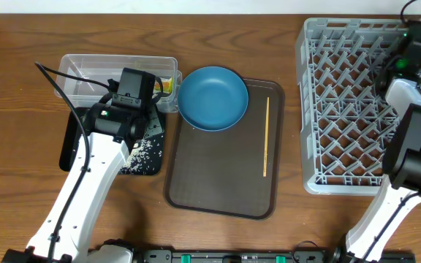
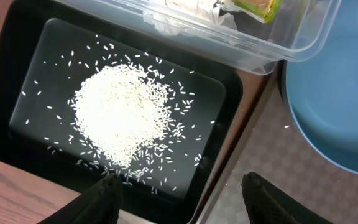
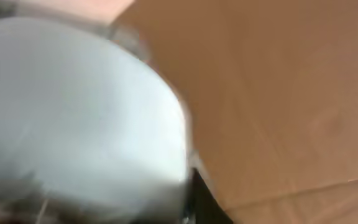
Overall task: Sort waste into correct bins and load items into the dishwasher rack
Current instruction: 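Carry the light blue bowl right and lower it into the dish rack, then grasp the edge of the large blue plate with the right gripper and lift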
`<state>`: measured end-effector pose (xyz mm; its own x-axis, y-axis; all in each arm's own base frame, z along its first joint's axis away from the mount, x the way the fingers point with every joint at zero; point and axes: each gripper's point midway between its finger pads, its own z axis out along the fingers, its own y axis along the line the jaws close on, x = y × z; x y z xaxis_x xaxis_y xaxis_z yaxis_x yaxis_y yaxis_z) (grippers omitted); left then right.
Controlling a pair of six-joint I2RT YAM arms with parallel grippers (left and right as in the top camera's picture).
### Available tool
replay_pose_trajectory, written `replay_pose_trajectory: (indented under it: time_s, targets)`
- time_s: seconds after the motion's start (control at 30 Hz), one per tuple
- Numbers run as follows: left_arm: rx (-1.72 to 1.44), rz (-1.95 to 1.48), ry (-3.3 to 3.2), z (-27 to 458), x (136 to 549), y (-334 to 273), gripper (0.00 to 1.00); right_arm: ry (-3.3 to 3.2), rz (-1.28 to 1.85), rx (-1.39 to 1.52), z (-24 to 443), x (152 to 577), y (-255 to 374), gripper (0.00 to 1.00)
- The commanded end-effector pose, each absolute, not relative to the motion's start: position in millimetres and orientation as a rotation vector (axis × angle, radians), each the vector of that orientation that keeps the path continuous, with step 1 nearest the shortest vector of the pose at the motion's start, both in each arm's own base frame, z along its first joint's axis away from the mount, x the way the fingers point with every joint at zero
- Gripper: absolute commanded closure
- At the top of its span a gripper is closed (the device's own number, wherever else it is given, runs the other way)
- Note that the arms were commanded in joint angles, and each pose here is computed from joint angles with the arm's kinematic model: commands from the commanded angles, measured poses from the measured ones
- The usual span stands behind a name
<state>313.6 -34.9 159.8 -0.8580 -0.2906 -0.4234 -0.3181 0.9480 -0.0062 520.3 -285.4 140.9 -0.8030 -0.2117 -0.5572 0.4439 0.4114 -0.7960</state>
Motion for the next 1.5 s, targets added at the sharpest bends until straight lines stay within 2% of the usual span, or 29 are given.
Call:
replay_pose_trajectory:
  time_s: [0.0,0.2,0.37,0.53,0.6,0.8,0.93,1.07,1.17,1.27,1.47]
  targets:
    - [-0.456,0.105,2.647,165,316,-31,0.35,2.136,-1.391,0.154,119,526,-257,0.76]
    - [-0.456,0.105,2.648,165,316,-31,0.35,2.109,-1.331,0.253,126,526,-235,0.78]
    - [-0.456,0.105,2.648,165,316,-31,0.35,2.043,-1.273,0.310,164,525,-226,0.77]
    - [-0.456,0.105,2.648,165,316,-31,0.35,2.036,-1.134,0.273,197,525,-211,0.71]
    - [-0.456,0.105,2.648,165,316,-31,0.36,2.077,-0.997,0.210,200,529,-195,0.66]
    - [-0.456,0.105,2.648,165,316,-31,0.36,2.251,-0.456,-0.014,180,530,-97,0.55]
    - [-0.456,0.105,2.648,165,316,-31,0.35,2.310,-0.009,-0.093,167,526,-11,0.60]
    - [-0.456,0.105,2.648,165,316,-31,0.36,2.361,0.305,-0.154,158,511,64,0.54]
    - [-0.456,0.105,2.648,165,316,-31,0.35,2.400,0.402,-0.204,149,500,109,0.50]
    - [-0.456,0.105,2.648,165,316,-31,0.35,2.446,0.442,-0.249,134,488,150,0.50]
    - [-0.456,0.105,2.648,165,316,-31,0.35,2.565,0.421,-0.237,87,472,192,0.50]
